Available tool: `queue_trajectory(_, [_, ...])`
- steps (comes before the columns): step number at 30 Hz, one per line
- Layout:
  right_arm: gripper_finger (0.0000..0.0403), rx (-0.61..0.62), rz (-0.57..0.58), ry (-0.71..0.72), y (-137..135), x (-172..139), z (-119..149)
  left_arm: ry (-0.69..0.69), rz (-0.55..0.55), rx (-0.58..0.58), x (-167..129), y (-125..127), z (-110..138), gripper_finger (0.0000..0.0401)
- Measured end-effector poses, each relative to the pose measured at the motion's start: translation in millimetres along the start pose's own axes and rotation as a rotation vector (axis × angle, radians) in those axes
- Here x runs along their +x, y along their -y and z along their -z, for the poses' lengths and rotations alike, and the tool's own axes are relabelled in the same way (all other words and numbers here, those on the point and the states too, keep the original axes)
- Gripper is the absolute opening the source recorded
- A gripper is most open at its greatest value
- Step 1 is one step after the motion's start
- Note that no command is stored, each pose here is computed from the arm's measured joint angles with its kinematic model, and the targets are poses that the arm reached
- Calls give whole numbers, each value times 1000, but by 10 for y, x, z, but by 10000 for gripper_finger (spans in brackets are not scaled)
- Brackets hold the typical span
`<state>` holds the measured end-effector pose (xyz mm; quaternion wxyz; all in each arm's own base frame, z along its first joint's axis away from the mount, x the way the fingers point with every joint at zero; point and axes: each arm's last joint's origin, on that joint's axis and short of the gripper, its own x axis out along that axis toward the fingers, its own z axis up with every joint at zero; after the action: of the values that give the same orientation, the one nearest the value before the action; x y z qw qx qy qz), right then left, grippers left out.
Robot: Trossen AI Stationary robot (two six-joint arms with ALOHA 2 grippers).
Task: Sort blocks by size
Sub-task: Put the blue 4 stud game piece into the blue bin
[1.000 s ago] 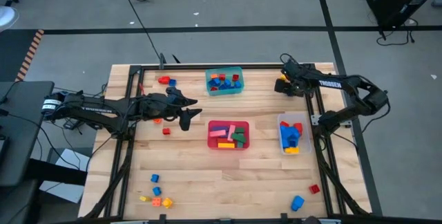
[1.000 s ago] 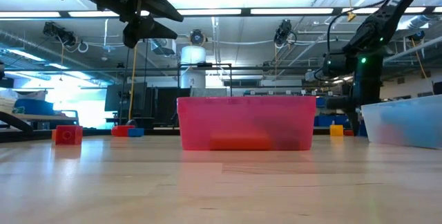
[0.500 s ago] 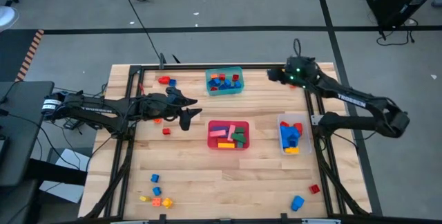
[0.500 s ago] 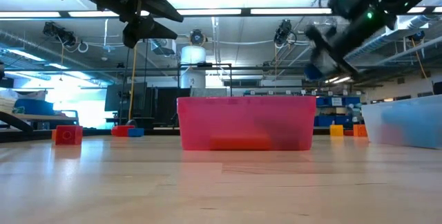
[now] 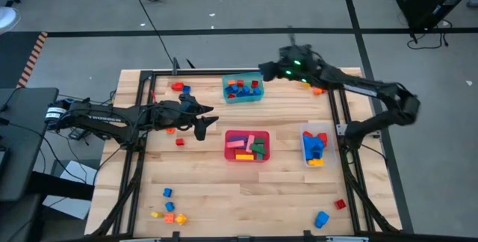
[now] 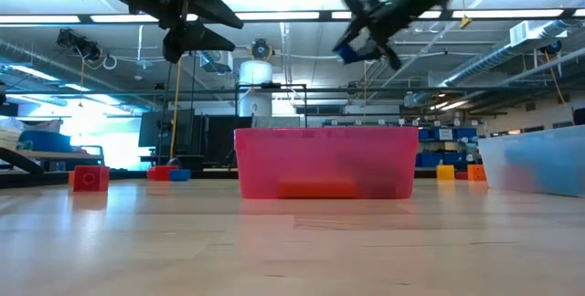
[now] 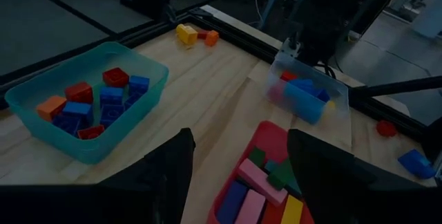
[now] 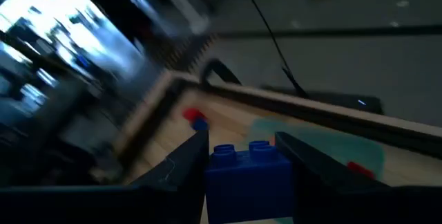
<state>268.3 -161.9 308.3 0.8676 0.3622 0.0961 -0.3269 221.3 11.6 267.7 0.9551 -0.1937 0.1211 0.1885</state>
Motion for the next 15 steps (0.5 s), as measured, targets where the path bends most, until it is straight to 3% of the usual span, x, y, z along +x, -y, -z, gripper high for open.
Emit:
queue_trajectory(8, [163, -186, 173, -272, -241, 828, -183, -1, 0, -1, 0, 0, 1, 241])
queue_trajectory(15, [164, -274, 321, -533, -113, 1450, 9, -2, -1, 0, 0, 0, 3, 241])
